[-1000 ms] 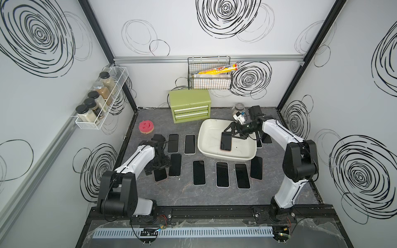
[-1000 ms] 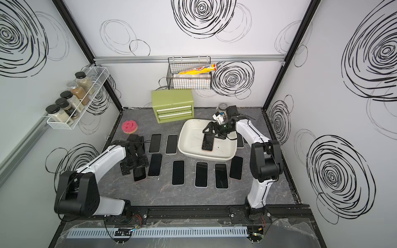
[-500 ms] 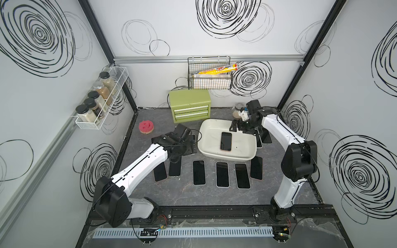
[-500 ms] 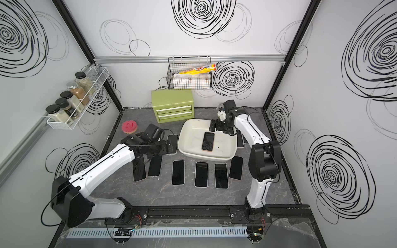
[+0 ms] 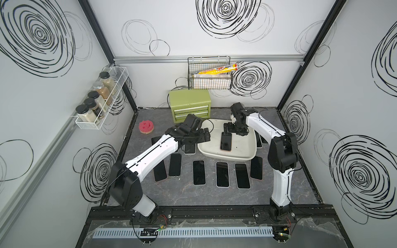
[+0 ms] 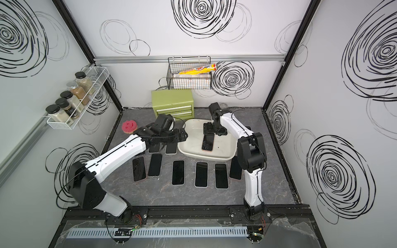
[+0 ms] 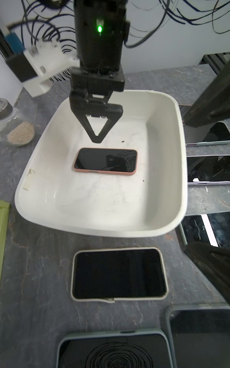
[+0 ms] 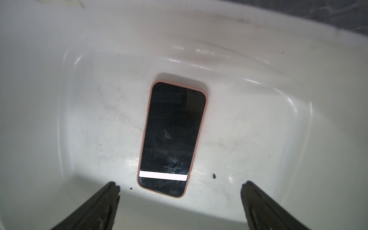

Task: Take the phone out of the storage box
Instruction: Pick up the phone from the storage box.

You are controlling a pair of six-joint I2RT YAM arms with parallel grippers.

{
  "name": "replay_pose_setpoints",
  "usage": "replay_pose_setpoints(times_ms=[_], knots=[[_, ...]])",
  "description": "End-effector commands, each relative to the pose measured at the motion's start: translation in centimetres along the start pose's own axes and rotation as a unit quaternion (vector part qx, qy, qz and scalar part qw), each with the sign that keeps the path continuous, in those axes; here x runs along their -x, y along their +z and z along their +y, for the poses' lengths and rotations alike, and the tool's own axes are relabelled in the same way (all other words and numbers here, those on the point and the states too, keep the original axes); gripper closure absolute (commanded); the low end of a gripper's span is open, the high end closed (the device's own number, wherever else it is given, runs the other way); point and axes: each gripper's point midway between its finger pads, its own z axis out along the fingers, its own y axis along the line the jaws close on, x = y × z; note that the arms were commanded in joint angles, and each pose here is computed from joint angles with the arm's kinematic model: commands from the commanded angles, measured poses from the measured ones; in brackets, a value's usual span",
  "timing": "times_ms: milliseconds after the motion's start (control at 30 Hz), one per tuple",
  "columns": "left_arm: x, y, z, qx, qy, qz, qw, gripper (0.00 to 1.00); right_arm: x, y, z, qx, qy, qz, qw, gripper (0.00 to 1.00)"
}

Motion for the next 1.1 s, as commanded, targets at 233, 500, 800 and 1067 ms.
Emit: replay_pose_setpoints(times_ms=[233, 500, 800, 1067], knots=[[1.0, 7.3, -5.8, 0.028, 0.081, 0.08, 0.993, 0.02, 4.3, -9.4, -7.6, -0.025, 0.11, -0.098, 0.989, 0.0], [-1.1, 14.0, -5.6, 0.1, 0.111, 0.121, 0.981, 0.01, 3.1, -9.9, -12.6, -0.046, 0.155, -0.124, 0.979, 0.0], [-3.2, 19.4, -6.8, 0.083, 0.103, 0.122, 0.984, 0.01, 1.9, -9.2, -12.7, -0.028, 0.146, -0.128, 0.981, 0.0], [-4.4, 21.1, -6.1, 0.102, 0.124, 0.125, 0.979, 0.01, 0.6, -8.6, -12.5, -0.019, 0.129, -0.12, 0.984, 0.0]])
